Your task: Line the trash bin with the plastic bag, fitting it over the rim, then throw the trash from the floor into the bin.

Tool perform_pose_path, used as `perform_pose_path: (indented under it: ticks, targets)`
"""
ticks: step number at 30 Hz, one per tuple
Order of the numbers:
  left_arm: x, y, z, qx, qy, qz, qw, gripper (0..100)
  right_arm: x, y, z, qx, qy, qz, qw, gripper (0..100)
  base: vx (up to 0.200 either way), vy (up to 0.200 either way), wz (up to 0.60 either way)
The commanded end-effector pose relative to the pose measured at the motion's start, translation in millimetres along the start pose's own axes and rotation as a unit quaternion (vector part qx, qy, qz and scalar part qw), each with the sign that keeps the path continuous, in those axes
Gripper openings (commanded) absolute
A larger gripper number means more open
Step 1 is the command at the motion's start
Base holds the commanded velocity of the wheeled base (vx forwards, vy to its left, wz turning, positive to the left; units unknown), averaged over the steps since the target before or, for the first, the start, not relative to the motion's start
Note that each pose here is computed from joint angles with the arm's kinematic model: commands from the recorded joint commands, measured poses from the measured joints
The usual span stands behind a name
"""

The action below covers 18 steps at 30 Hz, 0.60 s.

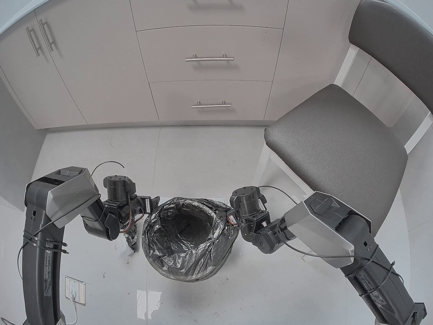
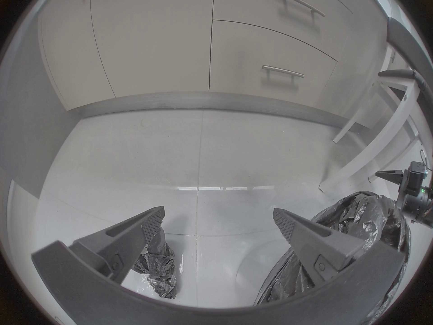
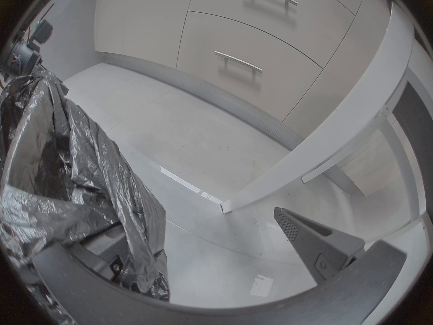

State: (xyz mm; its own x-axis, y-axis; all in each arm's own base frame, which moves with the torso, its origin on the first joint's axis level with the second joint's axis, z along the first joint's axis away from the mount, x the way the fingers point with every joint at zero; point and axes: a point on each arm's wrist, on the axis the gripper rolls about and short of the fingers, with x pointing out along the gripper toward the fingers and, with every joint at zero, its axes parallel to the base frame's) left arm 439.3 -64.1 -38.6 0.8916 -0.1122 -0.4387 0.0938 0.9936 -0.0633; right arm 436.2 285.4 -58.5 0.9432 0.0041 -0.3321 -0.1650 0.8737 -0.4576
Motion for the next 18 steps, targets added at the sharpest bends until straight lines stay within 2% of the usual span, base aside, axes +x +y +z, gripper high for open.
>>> perform_pose_path:
  ticks: [1, 5, 6, 9, 13, 18]
  targets:
    - [1.2, 0.3, -3.6, 0.000, 0.004, 0.001, 1.0000, 100, -0.4, -1.6, -1.0, 0.001, 0.002, -0.001, 1.0000, 100, 0.000, 0.000, 0.00]
    - [1.2, 0.3, -3.6, 0.000, 0.004, 0.001, 1.0000, 100, -1.5, -3.9, 0.5, 0.002, 0.003, -0.004, 1.0000, 100, 0.000, 0.000, 0.00]
    - [-1.8, 0.8, -0.9, -0.001, 0.002, 0.002, 1.0000, 100, -20.0, -20.3, 24.8, 0.011, -0.014, -0.010, 0.9998, 100, 0.000, 0.000, 0.00]
    - [-4.1, 3.2, 4.6, -0.005, -0.004, 0.005, 1.0000, 100, -41.0, -29.1, 37.1, 0.008, -0.016, -0.004, 0.9998, 100, 0.000, 0.000, 0.00]
    - [-8.9, 4.1, 10.7, -0.006, -0.012, 0.020, 0.9997, 100, -68.1, -28.1, 32.1, -0.012, 0.002, 0.011, 0.9999, 100, 0.000, 0.000, 0.00]
    - [-21.4, 7.7, 23.0, -0.011, -0.025, 0.030, 0.9992, 100, -84.6, -30.6, 42.5, 0.008, -0.037, -0.002, 0.9993, 100, 0.000, 0.000, 0.00]
